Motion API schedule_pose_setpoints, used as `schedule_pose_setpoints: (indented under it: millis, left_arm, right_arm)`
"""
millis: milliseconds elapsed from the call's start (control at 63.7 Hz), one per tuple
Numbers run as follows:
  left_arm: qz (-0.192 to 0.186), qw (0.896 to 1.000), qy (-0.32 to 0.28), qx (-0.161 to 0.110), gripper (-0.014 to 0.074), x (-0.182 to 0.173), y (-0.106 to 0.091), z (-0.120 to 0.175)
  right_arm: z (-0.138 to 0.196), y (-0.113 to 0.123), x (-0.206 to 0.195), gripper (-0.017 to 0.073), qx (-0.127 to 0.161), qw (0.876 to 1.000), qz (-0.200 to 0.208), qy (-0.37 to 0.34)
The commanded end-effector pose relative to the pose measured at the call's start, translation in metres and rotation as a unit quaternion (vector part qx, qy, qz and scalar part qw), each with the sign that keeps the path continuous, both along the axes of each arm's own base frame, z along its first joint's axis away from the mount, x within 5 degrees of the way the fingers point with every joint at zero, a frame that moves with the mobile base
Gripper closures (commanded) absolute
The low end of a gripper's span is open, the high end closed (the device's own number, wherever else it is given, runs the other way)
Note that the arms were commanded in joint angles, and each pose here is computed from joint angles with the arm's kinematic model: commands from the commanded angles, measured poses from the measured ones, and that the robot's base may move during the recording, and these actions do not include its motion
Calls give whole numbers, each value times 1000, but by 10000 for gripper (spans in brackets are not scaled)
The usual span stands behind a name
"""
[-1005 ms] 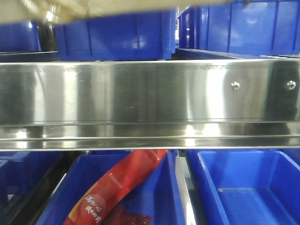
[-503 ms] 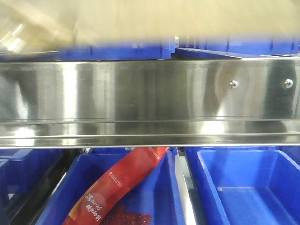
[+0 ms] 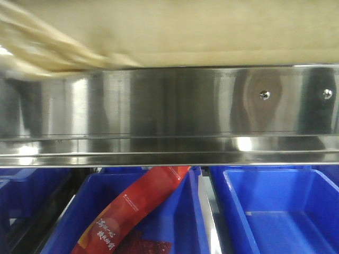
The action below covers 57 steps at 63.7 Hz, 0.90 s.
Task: Grab carton from right shelf to conveyor
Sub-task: 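Lift the carton with both grippers and pull it off the shelf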
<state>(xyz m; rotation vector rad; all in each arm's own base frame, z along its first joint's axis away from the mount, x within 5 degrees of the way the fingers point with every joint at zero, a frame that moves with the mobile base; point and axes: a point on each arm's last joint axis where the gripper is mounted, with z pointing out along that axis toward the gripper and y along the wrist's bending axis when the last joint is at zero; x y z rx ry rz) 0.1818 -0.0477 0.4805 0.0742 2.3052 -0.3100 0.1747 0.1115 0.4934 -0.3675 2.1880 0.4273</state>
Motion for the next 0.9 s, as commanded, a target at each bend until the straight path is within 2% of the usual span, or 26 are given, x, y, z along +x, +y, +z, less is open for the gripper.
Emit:
schedule_pose_setpoints:
  millis: [0, 31, 126, 298, 880]
  left_arm:
    - [20, 999, -15, 25, 611, 5, -5, 0]
    - [26, 999, -14, 37, 611, 9, -7, -2]
    - [25, 999, -12, 46, 611, 14, -19, -4]
    - [11, 998, -32, 44, 611, 18, -33, 8]
    - [18, 998, -44, 52, 611, 19, -31, 13]
  right_arm:
    - [3, -2, 6, 627, -11, 999, -6, -35]
    - [2, 0, 9, 627, -13, 999, -6, -32]
    - [-3, 4, 16, 627, -20, 1000, -6, -22]
    - [-6, 7, 19, 627, -23, 1000, -6, -17]
    - [-4, 8, 21, 627, -14, 999, -5, -31]
